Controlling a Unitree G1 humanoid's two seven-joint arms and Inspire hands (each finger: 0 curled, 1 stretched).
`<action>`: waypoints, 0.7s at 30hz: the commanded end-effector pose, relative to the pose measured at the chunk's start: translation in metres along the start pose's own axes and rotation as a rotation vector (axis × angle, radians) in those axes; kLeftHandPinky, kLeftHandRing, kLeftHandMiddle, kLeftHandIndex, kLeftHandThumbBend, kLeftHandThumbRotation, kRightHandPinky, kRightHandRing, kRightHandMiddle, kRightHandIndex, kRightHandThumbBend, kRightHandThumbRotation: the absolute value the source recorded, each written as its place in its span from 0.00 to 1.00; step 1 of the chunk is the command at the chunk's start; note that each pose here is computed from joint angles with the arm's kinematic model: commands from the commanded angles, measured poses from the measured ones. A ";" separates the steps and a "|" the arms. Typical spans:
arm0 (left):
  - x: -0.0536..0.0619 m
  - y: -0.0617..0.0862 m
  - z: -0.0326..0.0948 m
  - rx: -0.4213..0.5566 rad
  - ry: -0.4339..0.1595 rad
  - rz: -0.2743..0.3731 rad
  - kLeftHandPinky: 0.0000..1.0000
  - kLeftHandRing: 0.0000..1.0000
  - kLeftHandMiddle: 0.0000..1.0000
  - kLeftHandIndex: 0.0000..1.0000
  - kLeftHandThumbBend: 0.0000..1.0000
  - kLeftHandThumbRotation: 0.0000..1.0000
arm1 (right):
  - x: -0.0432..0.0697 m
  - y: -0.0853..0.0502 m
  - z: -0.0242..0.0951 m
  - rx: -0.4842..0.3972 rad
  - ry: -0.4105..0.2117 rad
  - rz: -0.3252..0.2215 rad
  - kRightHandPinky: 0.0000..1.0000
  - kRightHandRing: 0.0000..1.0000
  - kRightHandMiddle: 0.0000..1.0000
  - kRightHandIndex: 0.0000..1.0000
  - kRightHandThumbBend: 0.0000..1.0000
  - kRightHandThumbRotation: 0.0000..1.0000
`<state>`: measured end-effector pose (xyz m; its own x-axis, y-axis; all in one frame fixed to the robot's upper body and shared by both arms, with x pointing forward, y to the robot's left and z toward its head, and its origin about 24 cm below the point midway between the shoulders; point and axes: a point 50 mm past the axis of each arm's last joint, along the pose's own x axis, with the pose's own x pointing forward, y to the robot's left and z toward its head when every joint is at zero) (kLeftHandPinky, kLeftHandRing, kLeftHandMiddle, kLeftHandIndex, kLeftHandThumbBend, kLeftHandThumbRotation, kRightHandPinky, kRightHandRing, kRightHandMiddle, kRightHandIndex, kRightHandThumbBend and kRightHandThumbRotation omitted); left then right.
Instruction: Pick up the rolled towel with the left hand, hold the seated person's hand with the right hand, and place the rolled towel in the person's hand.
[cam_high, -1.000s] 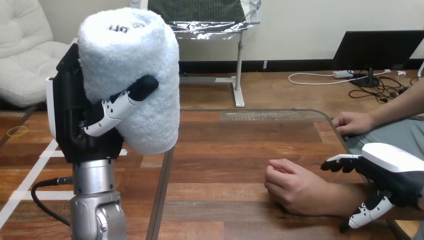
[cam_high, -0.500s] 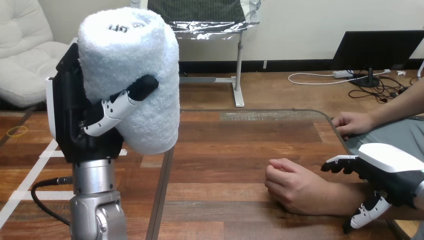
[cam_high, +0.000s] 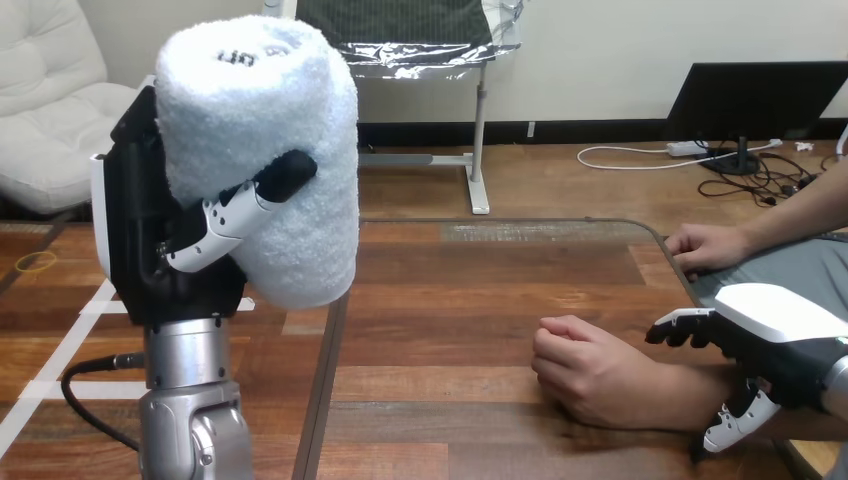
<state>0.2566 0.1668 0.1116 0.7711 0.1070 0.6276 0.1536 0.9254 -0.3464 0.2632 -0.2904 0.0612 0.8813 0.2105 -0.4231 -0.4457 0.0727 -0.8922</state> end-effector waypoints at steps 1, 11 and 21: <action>0.016 -0.012 0.014 -0.029 -0.099 -0.035 0.19 0.26 0.32 0.39 0.57 0.00 | 0.005 -0.007 -0.006 -0.013 0.037 -0.021 0.65 0.76 0.77 0.78 1.00 0.12; 0.016 -0.011 0.014 -0.028 -0.099 -0.030 0.19 0.26 0.32 0.39 0.58 0.00 | 0.007 -0.003 -0.003 -0.025 0.044 0.011 0.58 0.73 0.75 0.76 1.00 0.11; 0.016 -0.010 0.015 -0.034 -0.099 -0.029 0.18 0.26 0.32 0.39 0.58 0.00 | 0.009 0.001 -0.001 -0.032 0.045 0.038 0.51 0.68 0.72 0.73 1.00 0.08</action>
<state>0.2567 0.1673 0.1117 0.7738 0.1106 0.6238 0.1543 0.9221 -0.3548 0.2666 -0.2878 0.0563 0.8724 0.1913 -0.4498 -0.4649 0.0406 -0.8844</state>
